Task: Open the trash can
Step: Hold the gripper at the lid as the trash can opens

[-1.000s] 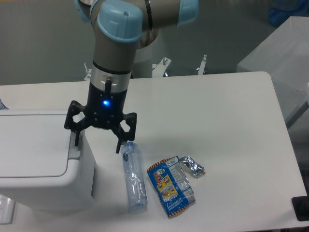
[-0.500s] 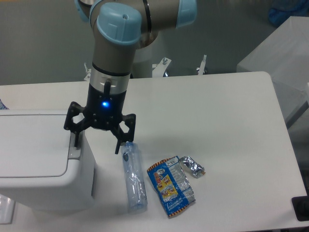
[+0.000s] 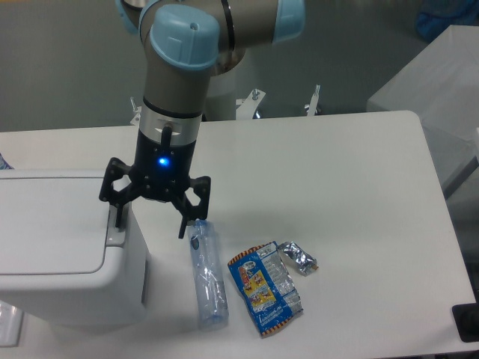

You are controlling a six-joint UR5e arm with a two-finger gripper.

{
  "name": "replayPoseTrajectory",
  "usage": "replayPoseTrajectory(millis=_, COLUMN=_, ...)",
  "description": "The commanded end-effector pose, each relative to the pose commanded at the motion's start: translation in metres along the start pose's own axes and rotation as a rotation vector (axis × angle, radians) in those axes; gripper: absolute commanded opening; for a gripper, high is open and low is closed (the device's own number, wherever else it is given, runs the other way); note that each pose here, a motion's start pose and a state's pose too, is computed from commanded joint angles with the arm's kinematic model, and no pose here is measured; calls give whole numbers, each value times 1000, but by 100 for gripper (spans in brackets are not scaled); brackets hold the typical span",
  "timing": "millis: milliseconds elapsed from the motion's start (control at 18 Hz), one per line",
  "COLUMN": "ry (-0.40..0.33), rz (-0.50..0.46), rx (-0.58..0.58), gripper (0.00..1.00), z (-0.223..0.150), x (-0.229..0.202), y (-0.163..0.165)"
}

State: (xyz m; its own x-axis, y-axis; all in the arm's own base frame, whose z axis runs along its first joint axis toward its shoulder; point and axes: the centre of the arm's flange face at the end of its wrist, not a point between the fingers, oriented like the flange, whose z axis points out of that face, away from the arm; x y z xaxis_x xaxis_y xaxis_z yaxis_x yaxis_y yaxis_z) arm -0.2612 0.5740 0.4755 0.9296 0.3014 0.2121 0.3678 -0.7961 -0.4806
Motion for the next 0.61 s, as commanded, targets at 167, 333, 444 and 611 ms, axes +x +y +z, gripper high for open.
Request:
replayPoseTrajectory(millis=167, ry=-3, rz=0, rx=-1, gripper=100, z=1, x=-1, y=0)
replayPoseTrajectory(millis=333, ry=-3, rz=0, rx=-1, gripper=100, z=0, x=-1, y=0)
replayPoseTrajectory(millis=444, ry=-3, rz=1, rx=1, gripper=100, z=0, x=-1, y=-1)
replayPoseTrajectory(millis=611, ry=-4, rz=2, rx=5, gripper=100, z=1, x=-1, y=-1)
